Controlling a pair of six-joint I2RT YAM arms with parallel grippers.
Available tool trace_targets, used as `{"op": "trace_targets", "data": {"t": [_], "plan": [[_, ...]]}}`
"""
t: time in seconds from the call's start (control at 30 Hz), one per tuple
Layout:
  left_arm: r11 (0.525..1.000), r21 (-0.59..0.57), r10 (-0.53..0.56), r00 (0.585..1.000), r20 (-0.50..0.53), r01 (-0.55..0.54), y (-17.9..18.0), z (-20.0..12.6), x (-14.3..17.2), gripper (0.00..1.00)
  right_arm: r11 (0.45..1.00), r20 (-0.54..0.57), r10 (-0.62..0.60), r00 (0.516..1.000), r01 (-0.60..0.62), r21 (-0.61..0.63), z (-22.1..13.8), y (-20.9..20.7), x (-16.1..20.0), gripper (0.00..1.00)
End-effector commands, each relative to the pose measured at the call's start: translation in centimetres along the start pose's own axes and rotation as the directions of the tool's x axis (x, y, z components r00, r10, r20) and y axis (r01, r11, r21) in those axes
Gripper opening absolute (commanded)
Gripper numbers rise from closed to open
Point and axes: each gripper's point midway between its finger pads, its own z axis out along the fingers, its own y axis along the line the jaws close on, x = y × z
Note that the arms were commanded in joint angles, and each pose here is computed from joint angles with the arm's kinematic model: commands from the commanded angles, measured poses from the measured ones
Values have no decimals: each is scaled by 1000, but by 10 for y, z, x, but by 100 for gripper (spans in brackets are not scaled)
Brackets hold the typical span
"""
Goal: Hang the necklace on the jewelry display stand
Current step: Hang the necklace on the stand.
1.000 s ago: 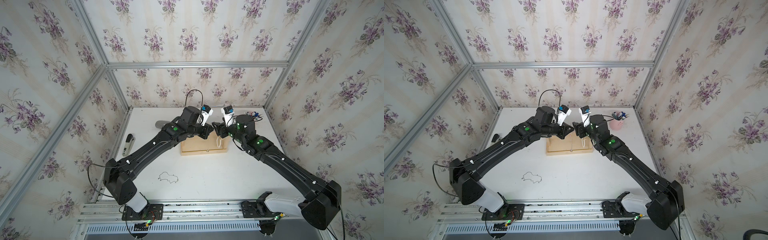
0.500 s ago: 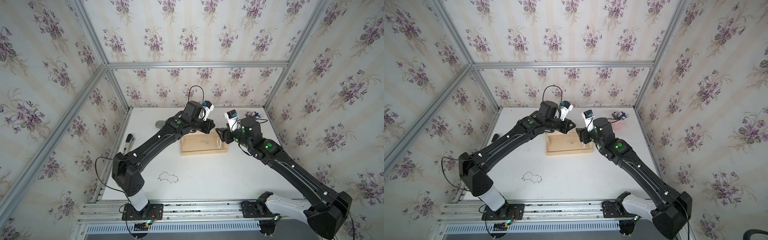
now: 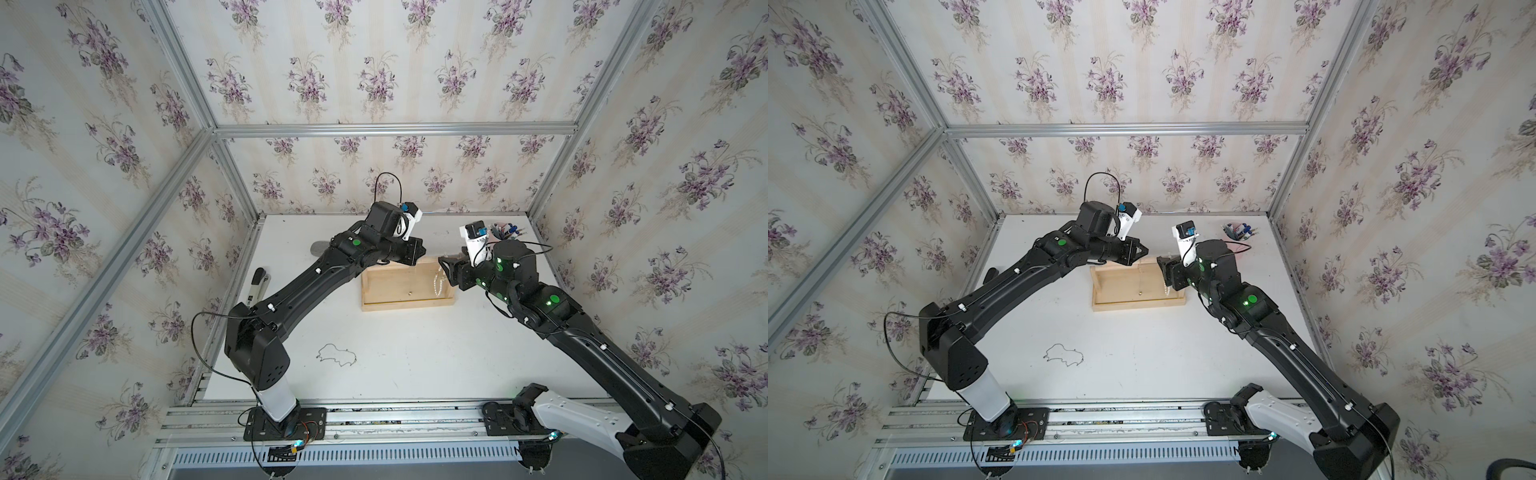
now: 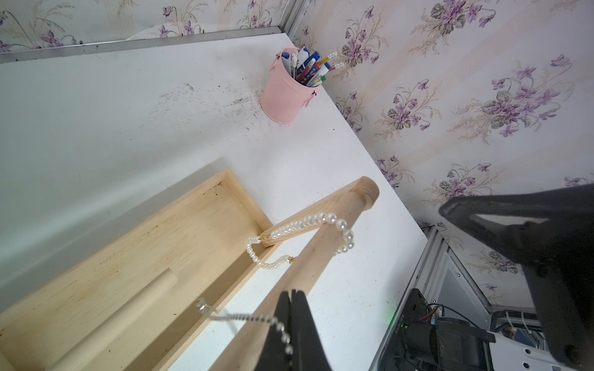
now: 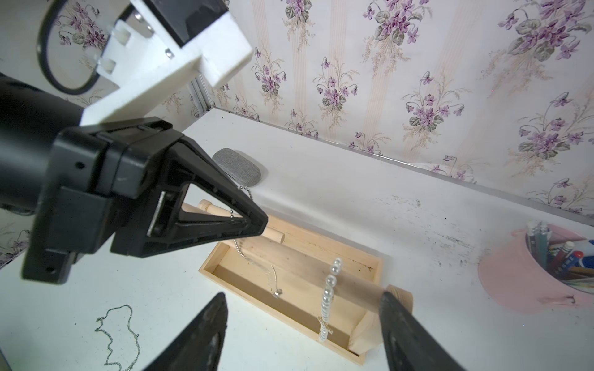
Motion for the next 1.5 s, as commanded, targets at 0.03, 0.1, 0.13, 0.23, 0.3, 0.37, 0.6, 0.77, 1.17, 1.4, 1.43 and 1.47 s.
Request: {"op": "trace_targets", "data": {"t": [0.03, 0.1, 0.13, 0.23, 0.3, 0.37, 0.6, 0.77, 1.17, 1.4, 1.43, 1.47], "plan": [[999, 39, -22, 1000, -11, 22, -6, 1, 2, 0, 1000, 25, 12, 1000, -13, 26, -4, -5, -4, 74], [998, 55, -25, 1000, -11, 25, -11, -1, 2, 0, 999, 36, 16, 999, -17, 39, -6, -7, -5, 74], [998, 57, -25, 1000, -11, 25, -12, -1, 2, 0, 999, 41, 19, 999, -21, 45, -7, -8, -5, 74], [998, 57, -17, 1000, -10, 17, -14, -3, 4, 0, 997, 58, 24, 998, -28, 65, -9, -12, -7, 75], [998, 53, -17, 1000, -14, 17, -14, -3, 5, 1, 997, 68, 26, 997, -31, 73, -11, -13, -8, 75], [998, 52, -17, 1000, -20, 18, -14, -1, 7, 1, 997, 70, 26, 997, -31, 77, -12, -14, -9, 75], [999, 46, -10, 999, -37, 12, -15, 2, 15, 2, 995, 73, 28, 997, -34, 90, -14, -17, -8, 75], [999, 37, -6, 999, -38, 7, -15, 1, 16, 3, 995, 69, 30, 997, -36, 88, -13, -16, -6, 75], [1000, 22, 11, 999, -34, -10, -13, -1, 16, 24, 995, 71, 35, 997, -41, 87, -14, -16, -5, 75], [1000, 21, 17, 1000, -22, -17, -14, -4, 14, 26, 995, 70, 37, 997, -43, 88, -14, -17, -4, 75], [1000, 22, 18, 1000, -20, -17, -15, -5, 13, 26, 995, 70, 37, 997, -43, 87, -14, -17, -4, 75], [1000, 23, 20, 1000, -17, -20, -15, -6, 12, 26, 995, 69, 37, 997, -43, 88, -14, -17, -4, 75]]}}
